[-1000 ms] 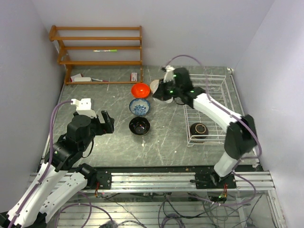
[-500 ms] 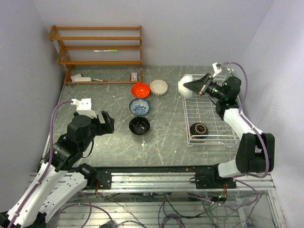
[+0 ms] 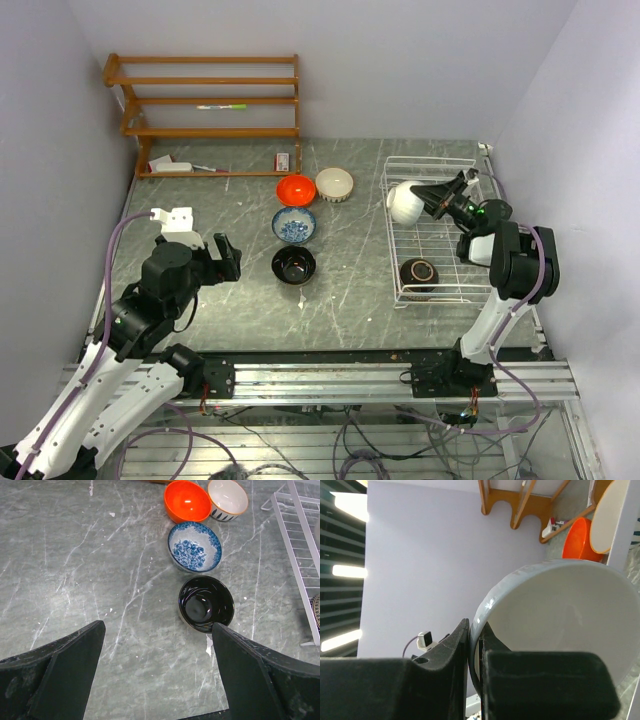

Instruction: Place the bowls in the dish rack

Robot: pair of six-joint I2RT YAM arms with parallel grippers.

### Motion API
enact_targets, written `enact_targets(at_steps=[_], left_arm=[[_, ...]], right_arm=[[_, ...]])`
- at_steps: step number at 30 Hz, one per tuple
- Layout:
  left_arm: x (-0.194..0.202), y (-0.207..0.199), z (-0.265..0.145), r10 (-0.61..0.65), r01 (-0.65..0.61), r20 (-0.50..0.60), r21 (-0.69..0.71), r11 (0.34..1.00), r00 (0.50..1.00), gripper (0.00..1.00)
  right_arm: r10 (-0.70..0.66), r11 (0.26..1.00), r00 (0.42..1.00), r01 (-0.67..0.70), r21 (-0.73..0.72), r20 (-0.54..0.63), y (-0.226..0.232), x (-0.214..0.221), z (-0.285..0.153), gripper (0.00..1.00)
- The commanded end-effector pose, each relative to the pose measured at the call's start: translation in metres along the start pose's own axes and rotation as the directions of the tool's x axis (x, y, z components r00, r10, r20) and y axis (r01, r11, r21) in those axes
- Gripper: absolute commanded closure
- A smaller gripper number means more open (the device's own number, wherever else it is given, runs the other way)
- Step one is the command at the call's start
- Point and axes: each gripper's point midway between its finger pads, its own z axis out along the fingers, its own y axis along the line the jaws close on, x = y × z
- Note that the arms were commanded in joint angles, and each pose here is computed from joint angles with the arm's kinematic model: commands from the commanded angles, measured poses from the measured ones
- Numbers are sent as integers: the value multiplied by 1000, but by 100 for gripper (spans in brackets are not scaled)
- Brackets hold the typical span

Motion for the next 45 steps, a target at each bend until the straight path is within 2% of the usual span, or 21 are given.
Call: enact_targets(at_steps=[1,10,18,30,36,39,45], left_arm=[[0,1,0,-5,5,8,-6,1000,1000,1],[-1,1,-2,-8,8,17,-3,1000,1000,1],[-1,2,-2,-8,8,13,-8,1000,1000,1],[-1,2,-1,-6,6,11,-12,1000,1000,1],[1,1,1,-1,1,2,-12,1000,1000,1],[2,1,2,2,-2,-3,-14,1000,1000,1],[3,1,3,2,-2,-7,-15,1000,1000,1]], right_arm=[[-197,969,980,200,-145,35,43,-3,-9,100],[-111,993,991,107,46,74,-22,-23,-11,100],[-55,995,994,46,93,99,-46,-33,-10,99],[15,950,989,-59,306,146,-106,-36,-23,95],[77,954,982,-123,273,173,-114,-32,-31,94],[114,956,976,-159,248,184,-121,-26,-38,98],[75,991,977,-94,90,200,-83,-37,-33,100]])
